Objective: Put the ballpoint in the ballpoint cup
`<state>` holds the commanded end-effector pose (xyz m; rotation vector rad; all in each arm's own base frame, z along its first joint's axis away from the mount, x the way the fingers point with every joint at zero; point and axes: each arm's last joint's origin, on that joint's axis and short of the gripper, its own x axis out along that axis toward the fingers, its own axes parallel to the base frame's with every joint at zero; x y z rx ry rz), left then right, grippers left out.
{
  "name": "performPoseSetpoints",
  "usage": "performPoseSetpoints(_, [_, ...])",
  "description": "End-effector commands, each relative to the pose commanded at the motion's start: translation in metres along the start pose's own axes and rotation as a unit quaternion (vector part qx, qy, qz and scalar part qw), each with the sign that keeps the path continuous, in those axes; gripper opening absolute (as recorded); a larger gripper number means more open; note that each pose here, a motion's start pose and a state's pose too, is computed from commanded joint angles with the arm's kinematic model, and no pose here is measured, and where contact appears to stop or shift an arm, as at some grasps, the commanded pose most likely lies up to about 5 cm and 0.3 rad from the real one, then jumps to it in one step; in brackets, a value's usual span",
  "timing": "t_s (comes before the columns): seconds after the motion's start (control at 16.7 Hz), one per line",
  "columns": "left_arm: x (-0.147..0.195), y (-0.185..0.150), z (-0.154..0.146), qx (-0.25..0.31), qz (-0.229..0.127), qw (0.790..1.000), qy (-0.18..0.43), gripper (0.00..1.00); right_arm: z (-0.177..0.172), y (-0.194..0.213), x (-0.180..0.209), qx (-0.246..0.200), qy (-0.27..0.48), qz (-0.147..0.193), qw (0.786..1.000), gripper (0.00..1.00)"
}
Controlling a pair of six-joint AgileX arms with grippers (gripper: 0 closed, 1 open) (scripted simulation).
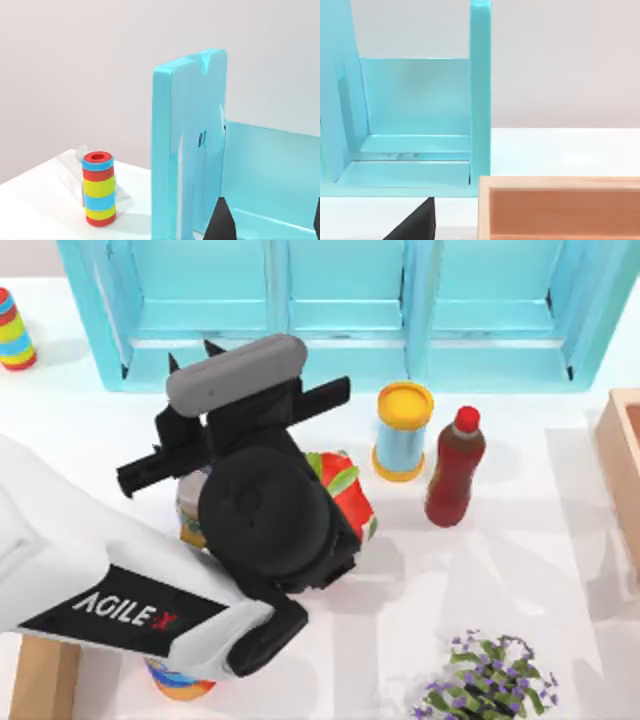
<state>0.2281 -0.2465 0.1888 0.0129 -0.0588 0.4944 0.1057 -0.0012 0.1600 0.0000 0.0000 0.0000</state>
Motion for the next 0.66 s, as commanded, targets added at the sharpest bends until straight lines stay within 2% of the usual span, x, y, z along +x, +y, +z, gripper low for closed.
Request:
performPoseSetpoints(0.3, [0.0000,0.0000,0.0000,0.000,0.000,1.000,0.000,0.98,0.0000,0.0000,0.0000,0.000,0.000,0.000,1.000,1.00])
performPoseSetpoints(0.66, [0.0000,0.0000,0.0000,0.000,0.000,1.000,0.000,1.00,0.0000,0.0000,0.0000,0.000,0.000,0.000,1.000,1.00])
